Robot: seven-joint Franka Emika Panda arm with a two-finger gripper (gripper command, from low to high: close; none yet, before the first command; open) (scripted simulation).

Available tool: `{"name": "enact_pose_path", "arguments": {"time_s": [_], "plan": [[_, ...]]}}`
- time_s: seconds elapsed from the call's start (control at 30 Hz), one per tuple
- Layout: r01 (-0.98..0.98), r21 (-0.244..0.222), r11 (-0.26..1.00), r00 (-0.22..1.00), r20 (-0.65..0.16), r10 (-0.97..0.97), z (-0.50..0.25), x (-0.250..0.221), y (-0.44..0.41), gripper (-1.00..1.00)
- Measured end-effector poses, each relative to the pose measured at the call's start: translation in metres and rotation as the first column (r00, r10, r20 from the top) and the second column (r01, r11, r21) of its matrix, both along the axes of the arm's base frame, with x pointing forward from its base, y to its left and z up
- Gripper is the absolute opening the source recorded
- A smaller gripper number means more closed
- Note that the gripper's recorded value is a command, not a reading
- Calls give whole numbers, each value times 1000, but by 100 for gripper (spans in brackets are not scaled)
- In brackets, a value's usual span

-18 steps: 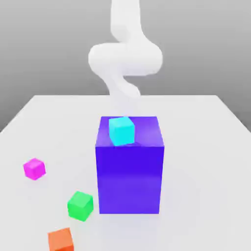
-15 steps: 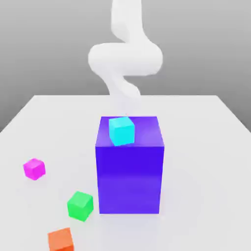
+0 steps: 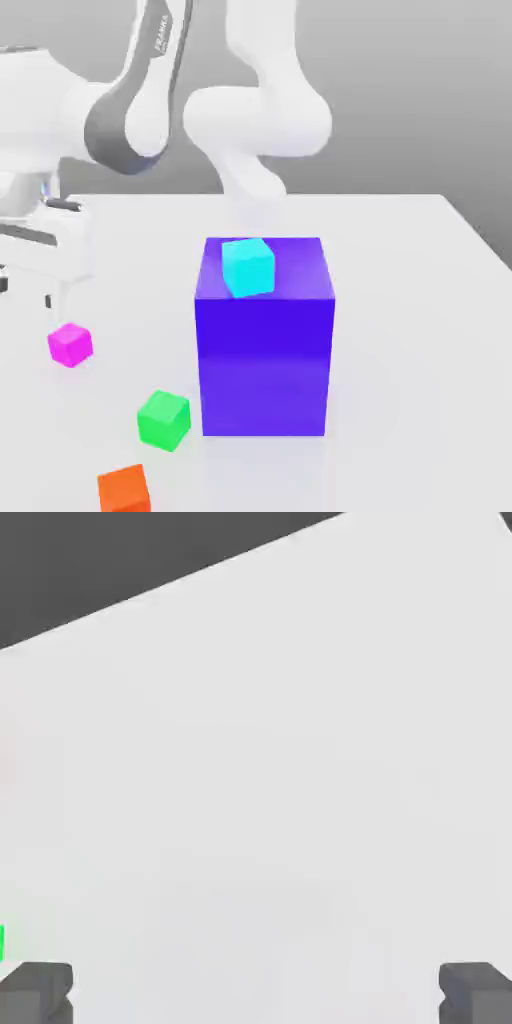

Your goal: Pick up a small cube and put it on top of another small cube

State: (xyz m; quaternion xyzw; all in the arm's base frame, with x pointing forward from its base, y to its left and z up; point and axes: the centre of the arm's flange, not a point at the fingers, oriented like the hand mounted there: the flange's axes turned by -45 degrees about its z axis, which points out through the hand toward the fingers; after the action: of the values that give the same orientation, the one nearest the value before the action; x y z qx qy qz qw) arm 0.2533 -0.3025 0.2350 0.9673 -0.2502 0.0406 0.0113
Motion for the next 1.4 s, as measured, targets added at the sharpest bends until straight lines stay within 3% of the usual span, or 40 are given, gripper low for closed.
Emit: {"name": "enact_pose_path", "arguments": {"time_s": [0.07, 0.3, 0.33, 0.57, 0.8, 0.87, 1.03, 1.4], "plan": [[38, 30, 999, 998, -51, -36, -33, -34, -3, 0], [39, 38, 998, 997, -75, -36, -102, -45, -1, 0], [40, 40, 998, 997, -74, -37, -107, -45, -1, -100], [40, 42, 998, 997, -74, -37, -107, -45, 0, -100], [42, 40, 998, 997, -68, -39, -48, -43, -2, -100], [26, 43, 999, 998, -52, -23, -34, -22, -5, -100], [-28, 136, 990, 994, -102, 42, -35, 22, 4, -100], [-134, 390, 911, 954, -198, 225, -39, 116, 58, -100]]}}
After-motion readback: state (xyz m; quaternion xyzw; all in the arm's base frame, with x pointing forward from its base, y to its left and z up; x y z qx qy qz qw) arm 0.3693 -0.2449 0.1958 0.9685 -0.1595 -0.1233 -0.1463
